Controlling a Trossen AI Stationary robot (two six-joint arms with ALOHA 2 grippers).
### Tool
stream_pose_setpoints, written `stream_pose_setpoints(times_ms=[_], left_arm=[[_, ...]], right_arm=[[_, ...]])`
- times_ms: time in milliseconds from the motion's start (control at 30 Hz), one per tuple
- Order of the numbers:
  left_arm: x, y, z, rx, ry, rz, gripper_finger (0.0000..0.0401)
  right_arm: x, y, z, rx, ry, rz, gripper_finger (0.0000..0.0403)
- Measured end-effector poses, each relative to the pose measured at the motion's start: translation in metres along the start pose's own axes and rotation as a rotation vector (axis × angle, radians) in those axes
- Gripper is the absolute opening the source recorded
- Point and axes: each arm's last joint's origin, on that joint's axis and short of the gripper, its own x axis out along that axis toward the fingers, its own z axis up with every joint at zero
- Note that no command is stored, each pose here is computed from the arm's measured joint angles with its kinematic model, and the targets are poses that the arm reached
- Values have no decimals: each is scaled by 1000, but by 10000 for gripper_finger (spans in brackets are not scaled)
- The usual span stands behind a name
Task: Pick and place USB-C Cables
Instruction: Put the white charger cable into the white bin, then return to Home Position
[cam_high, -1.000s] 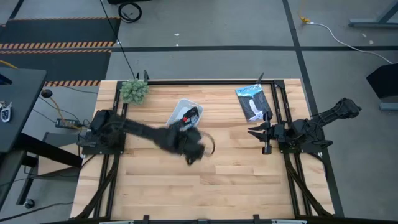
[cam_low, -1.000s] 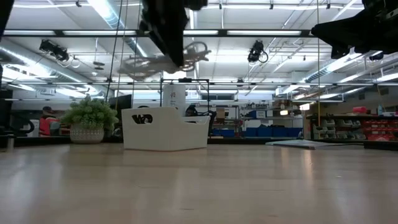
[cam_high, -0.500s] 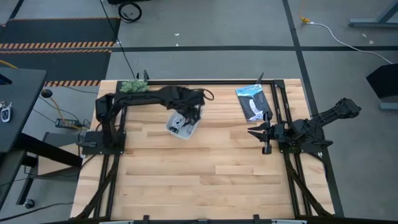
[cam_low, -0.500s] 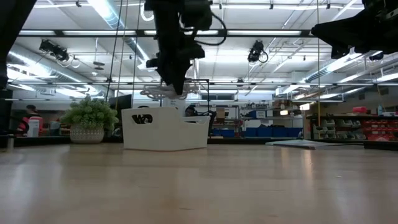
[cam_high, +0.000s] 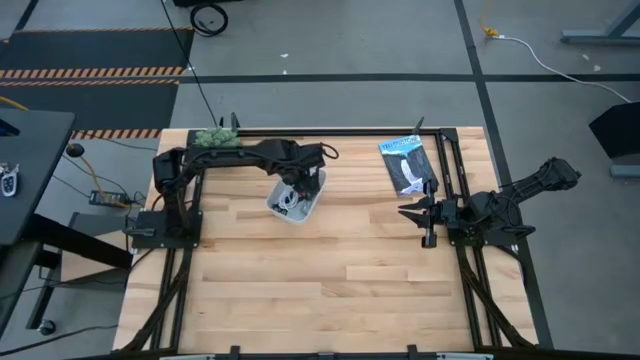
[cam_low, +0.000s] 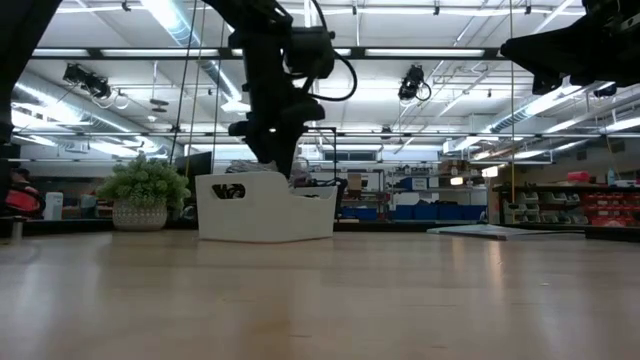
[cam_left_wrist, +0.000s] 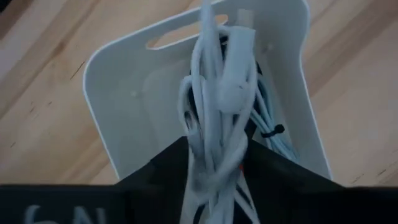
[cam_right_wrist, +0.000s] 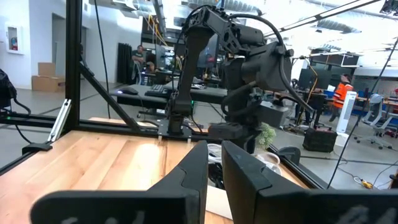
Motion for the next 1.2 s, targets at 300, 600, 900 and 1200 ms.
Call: stream_pose_setpoints(times_ms=[300,600,900,1200], left_arm=[[-24,-1,11,63,-26,-10,218],[-21,-6,5,106,-20,-12,188],[5,0,-12,145,53,23,135],[-44,-9,-10,253,-94,-6,110]], right_arm=[[0,0,0,0,0,0,52],[0,0,0,0,0,0,52],[0,0,0,0,0,0,52],[0,0,0,0,0,0,52]])
